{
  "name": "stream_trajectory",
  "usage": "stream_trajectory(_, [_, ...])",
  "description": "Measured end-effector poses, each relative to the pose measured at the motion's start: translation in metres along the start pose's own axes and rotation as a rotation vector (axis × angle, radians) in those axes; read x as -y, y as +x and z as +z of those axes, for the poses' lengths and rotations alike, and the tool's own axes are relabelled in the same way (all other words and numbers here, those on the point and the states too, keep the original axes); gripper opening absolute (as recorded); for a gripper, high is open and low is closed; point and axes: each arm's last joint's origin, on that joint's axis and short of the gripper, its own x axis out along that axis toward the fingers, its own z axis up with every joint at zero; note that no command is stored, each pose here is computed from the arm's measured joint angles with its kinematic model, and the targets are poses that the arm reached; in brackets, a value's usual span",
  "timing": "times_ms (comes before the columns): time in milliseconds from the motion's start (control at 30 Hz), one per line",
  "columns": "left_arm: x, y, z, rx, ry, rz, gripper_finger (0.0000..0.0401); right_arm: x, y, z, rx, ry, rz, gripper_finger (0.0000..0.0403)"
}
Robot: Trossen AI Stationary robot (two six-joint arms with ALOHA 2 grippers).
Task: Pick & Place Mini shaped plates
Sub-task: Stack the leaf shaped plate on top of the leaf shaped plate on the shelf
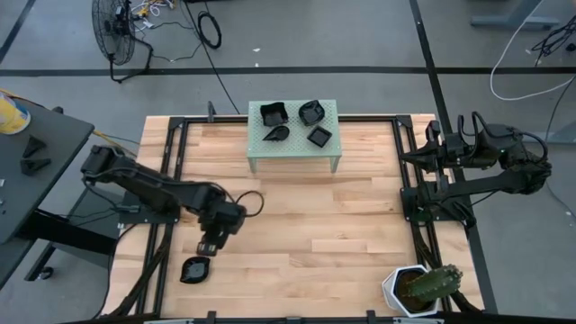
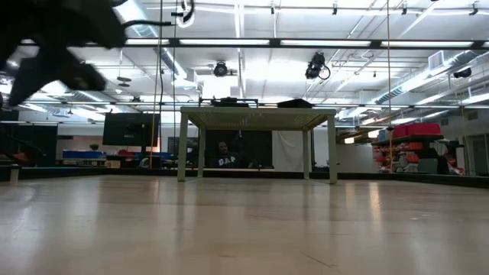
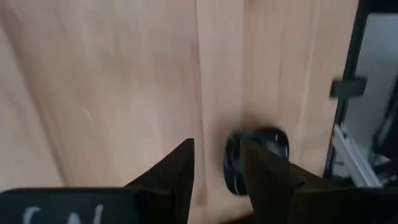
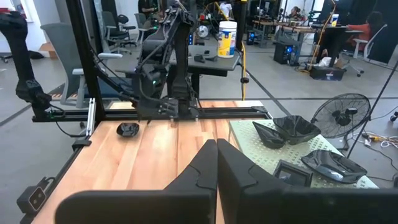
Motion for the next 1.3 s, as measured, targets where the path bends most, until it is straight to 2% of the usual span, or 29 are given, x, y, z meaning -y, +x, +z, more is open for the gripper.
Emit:
stream_trajectory(267, [0.003, 0.025, -0.036, -0.099, -0.045, -0.11, 0.0135, 0.0, 0.0, 0.0, 0.0, 0.0, 0.0, 0.0004])
stream_trajectory(767, [-0.007, 0.061, -0.063, -0.211, -0.133, -0.192, 0.0135, 0.0, 0.0, 0.0, 0.0, 0.0, 0.0, 0.0004])
stream_trajectory(867, [-0.006, 0.068, -0.065, -0.191, -0.138, -0.202, 0.0135, 0.0, 0.0, 0.0, 0.0, 0.0, 0.0, 0.0004])
stream_trajectory(1033, [-0.004, 0.077, -0.068, -0.18, -0.193, -0.199, 0.0135, 0.0, 0.0, 0.0, 0.001, 0.0, 0.0, 0.0004])
stream_trajectory(1300, [-0.001, 0.079, -0.068, -0.122, -0.204, -0.09, 0.0135, 0.0, 0.0, 0.0, 0.0, 0.0, 0.0, 0.0004])
